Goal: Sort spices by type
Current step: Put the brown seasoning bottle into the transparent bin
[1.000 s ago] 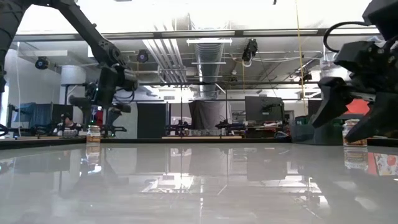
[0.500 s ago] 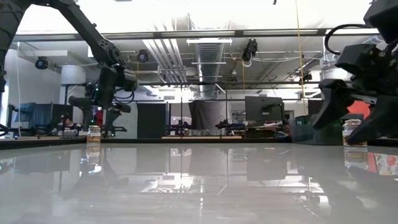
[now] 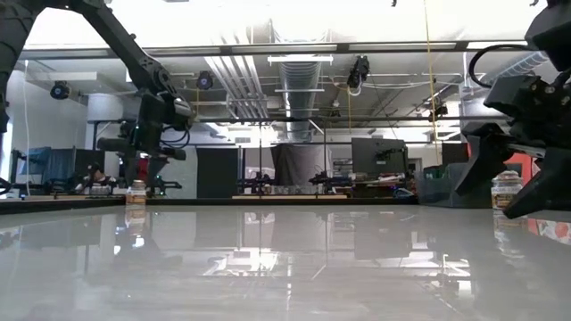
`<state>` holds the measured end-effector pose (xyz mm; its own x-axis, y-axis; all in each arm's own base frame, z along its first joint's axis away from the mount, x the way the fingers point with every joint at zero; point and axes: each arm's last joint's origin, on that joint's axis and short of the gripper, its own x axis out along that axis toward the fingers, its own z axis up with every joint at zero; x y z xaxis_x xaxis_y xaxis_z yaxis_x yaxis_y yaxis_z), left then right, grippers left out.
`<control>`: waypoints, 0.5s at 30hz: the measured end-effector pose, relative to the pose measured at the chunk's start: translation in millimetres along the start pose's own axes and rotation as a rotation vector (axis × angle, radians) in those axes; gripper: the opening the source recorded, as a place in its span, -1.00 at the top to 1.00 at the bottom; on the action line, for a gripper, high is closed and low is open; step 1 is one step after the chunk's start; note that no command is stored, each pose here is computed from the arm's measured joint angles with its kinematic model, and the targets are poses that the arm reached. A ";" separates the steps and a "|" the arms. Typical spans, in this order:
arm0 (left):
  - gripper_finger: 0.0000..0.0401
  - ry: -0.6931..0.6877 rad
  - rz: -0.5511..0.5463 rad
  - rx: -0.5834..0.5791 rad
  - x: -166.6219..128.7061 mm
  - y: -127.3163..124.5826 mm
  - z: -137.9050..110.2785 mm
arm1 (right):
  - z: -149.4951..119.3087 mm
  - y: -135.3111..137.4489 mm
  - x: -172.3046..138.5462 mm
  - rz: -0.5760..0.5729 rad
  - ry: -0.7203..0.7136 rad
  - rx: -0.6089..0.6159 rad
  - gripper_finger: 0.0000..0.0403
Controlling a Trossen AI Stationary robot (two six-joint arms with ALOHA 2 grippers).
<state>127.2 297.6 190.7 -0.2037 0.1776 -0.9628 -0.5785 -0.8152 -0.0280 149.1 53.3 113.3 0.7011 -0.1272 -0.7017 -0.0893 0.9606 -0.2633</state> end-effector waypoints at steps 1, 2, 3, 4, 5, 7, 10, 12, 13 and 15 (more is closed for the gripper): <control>0.19 0.002 0.007 0.002 -0.1 0.7 -0.1 | 0.0 -0.6 0.2 -0.004 0.001 0.002 -0.81; 0.19 0.007 0.012 0.008 -0.3 1.1 -0.3 | 0.0 -1.2 0.3 -0.009 0.002 0.006 -0.81; 0.19 0.016 0.009 0.018 -0.5 0.9 -0.5 | 0.0 -1.7 0.5 -0.011 0.002 0.008 -0.81; 0.19 0.026 0.004 0.034 -1.1 0.4 -0.5 | 0.0 -1.9 0.6 -0.013 0.003 0.009 -0.81; 0.20 0.038 0.000 0.053 -1.4 0.1 -0.7 | 0.0 -1.9 0.6 -0.014 0.002 0.008 -0.81; 0.20 0.055 -0.006 0.079 -2.2 -0.4 -1.1 | 0.4 -1.9 0.6 -0.014 -0.001 0.006 -0.81; 0.20 0.093 -0.012 0.136 -5.9 -1.6 -3.9 | 0.7 -1.8 0.6 -0.011 -0.004 0.001 -0.81; 0.21 0.104 0.008 0.170 -10.1 -1.0 -6.4 | 0.7 -1.7 0.6 -0.007 -0.004 -0.002 -0.81; 0.21 0.108 0.025 0.184 -12.4 0.2 -7.8 | 0.8 -1.7 0.6 -0.006 -0.005 -0.002 -0.81; 0.21 0.112 0.046 0.211 -16.0 1.5 -11.2 | 0.9 -1.7 0.6 -0.006 -0.005 -0.003 -0.81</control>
<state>138.4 287.4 203.1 -0.1511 0.0712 -0.9860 -0.7255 -0.6855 0.0617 150.2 51.8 113.9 0.7054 -0.1320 -0.6964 -0.0866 0.9591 -0.2695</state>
